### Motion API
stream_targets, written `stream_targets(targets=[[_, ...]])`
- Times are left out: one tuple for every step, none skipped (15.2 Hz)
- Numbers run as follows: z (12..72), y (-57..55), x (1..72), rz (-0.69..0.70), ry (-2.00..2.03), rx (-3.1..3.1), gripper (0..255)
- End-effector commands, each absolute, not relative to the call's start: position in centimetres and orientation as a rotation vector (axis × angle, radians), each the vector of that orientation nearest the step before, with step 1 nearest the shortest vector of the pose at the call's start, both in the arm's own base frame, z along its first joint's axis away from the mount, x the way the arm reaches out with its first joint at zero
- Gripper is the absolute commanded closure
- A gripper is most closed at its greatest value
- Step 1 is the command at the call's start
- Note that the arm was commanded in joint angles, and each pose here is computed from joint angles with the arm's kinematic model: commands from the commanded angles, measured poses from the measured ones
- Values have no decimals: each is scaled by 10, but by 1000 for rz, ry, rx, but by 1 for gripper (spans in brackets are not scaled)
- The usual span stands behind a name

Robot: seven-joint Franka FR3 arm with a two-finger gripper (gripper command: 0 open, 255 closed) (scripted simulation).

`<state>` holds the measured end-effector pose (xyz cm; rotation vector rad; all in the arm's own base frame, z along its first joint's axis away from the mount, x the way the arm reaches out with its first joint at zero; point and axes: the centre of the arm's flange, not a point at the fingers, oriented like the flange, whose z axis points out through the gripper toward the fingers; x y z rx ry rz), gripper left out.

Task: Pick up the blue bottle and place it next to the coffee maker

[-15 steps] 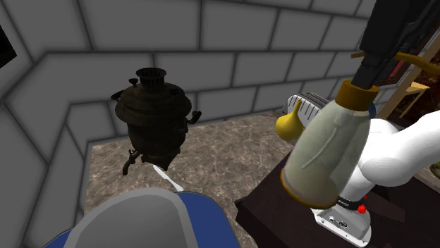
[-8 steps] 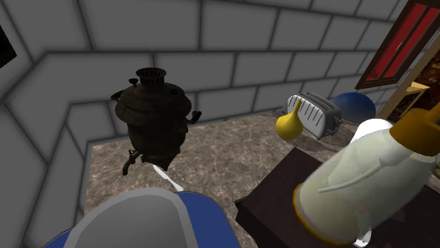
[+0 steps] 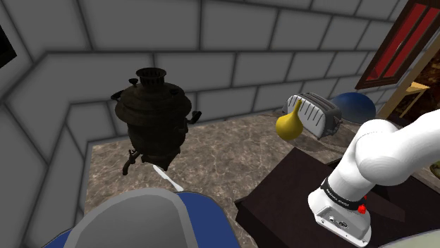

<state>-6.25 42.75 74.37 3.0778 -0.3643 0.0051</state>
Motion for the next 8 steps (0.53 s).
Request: stream_targets(targets=[[742, 435, -73, 4, -368, 3077, 255], [736, 435, -73, 4, -368, 3077, 255], [731, 435, -73, 4, -368, 3077, 255], [726, 435, -73, 4, -368, 3077, 255], [720, 435, -73, 4, -368, 3077, 255], [715, 435, -73, 4, -368, 3077, 255], [710, 435, -73, 4, -368, 3077, 255], [705, 435, -73, 4, -368, 3077, 255]])
